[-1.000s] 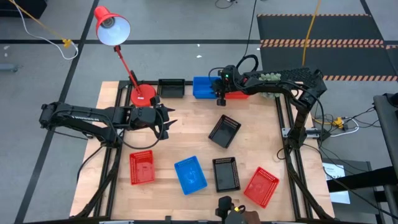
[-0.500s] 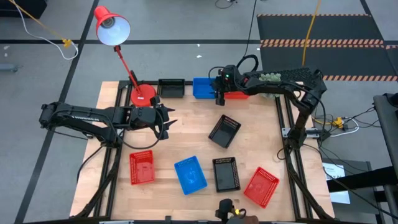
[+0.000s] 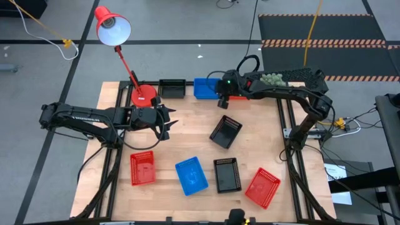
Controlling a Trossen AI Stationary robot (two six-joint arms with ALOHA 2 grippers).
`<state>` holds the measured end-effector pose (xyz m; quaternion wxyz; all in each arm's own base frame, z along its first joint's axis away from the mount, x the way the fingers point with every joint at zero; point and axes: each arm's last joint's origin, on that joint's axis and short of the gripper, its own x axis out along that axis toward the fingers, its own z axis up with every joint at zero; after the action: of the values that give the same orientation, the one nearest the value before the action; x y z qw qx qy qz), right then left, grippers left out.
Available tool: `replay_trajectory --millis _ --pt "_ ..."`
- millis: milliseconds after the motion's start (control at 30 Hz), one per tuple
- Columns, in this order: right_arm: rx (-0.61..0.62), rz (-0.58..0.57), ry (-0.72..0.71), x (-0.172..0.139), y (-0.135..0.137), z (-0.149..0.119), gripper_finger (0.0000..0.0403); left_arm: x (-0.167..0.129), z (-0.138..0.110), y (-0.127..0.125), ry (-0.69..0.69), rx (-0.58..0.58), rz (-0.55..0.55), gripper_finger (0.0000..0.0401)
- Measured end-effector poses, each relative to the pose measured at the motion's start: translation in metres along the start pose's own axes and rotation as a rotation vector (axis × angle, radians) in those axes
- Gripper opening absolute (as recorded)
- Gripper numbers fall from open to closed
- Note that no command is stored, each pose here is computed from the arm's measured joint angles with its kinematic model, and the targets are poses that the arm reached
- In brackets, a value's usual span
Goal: Stack baskets by color
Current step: Stack the middle blue bin on the top blue bin
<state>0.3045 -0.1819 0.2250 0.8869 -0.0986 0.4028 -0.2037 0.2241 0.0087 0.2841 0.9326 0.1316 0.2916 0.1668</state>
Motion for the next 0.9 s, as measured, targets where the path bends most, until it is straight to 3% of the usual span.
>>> replay_trajectory --millis 200,400,600,900 --pt "0.014 -0.007 0.000 0.000 -0.007 0.000 0.0086 0.000 0.000 0.000 -0.001 -0.006 0.000 0.0214" --pt "-0.072 0.020 -0.002 -0.011 -0.025 0.012 0.0009 0.000 0.000 0.000 -0.002 -0.005 0.000 0.0214" --pt "-0.012 0.098 0.022 0.002 -0.049 -0.007 0.0004 0.000 0.003 0.001 -0.026 -0.009 0.004 0.0214" --pt "0.014 0.106 0.148 0.035 -0.047 -0.029 0.0001 0.000 0.004 0.000 -0.045 0.002 -0.011 0.0214"
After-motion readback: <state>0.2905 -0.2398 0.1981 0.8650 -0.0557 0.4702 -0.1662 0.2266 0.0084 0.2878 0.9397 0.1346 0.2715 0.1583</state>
